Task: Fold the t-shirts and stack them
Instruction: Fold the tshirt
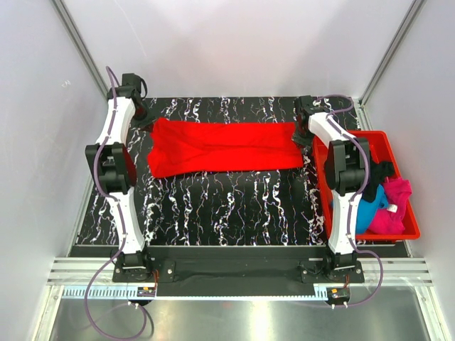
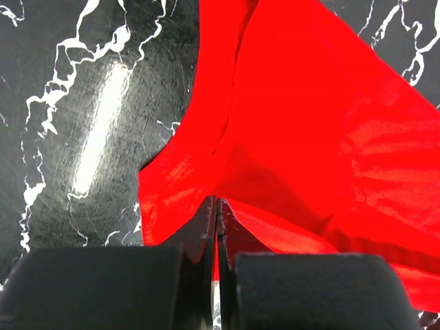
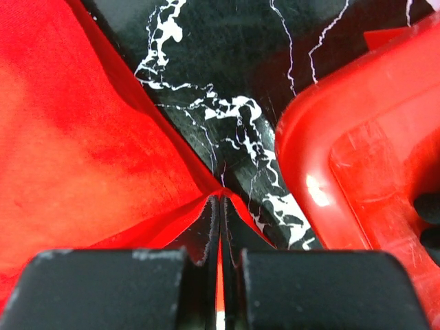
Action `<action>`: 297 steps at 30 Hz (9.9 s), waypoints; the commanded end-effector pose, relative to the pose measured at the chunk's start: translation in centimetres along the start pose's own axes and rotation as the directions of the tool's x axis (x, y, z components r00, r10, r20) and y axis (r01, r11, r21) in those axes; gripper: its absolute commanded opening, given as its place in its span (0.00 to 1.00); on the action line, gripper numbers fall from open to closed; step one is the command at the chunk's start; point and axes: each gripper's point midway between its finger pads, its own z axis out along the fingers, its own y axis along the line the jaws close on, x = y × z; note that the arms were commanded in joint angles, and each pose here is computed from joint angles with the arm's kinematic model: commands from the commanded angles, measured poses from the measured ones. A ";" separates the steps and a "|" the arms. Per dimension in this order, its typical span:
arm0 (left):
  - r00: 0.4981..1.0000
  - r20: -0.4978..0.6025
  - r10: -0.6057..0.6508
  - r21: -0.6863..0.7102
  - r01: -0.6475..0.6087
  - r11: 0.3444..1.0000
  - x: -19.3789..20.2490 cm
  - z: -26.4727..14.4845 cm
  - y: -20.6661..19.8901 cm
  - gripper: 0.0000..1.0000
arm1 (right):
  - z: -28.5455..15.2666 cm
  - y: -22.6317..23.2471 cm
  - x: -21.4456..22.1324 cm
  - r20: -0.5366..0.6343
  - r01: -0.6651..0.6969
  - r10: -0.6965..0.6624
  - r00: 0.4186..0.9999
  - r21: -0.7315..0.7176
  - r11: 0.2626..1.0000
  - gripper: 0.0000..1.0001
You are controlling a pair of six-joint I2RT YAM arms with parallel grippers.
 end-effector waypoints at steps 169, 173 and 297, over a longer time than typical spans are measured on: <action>0.988 0.108 0.109 0.039 -0.114 0.993 6.4 -2.5 4.0 0.61 | -8.3 4.8 9.9 -0.124 0.166 -0.251 0.960 -0.468 0.868 0.51; 0.992 0.026 0.127 0.127 -0.130 0.983 7.9 -1.0 2.2 0.61 | -10.0 6.6 9.6 -0.107 0.158 -0.252 0.962 -0.535 0.830 0.54; 1.000 0.023 0.014 0.359 -0.021 0.933 -1.5 12.4 -3.7 0.00 | -9.3 1.5 26.6 -0.206 0.317 -0.396 0.895 -0.333 0.888 0.37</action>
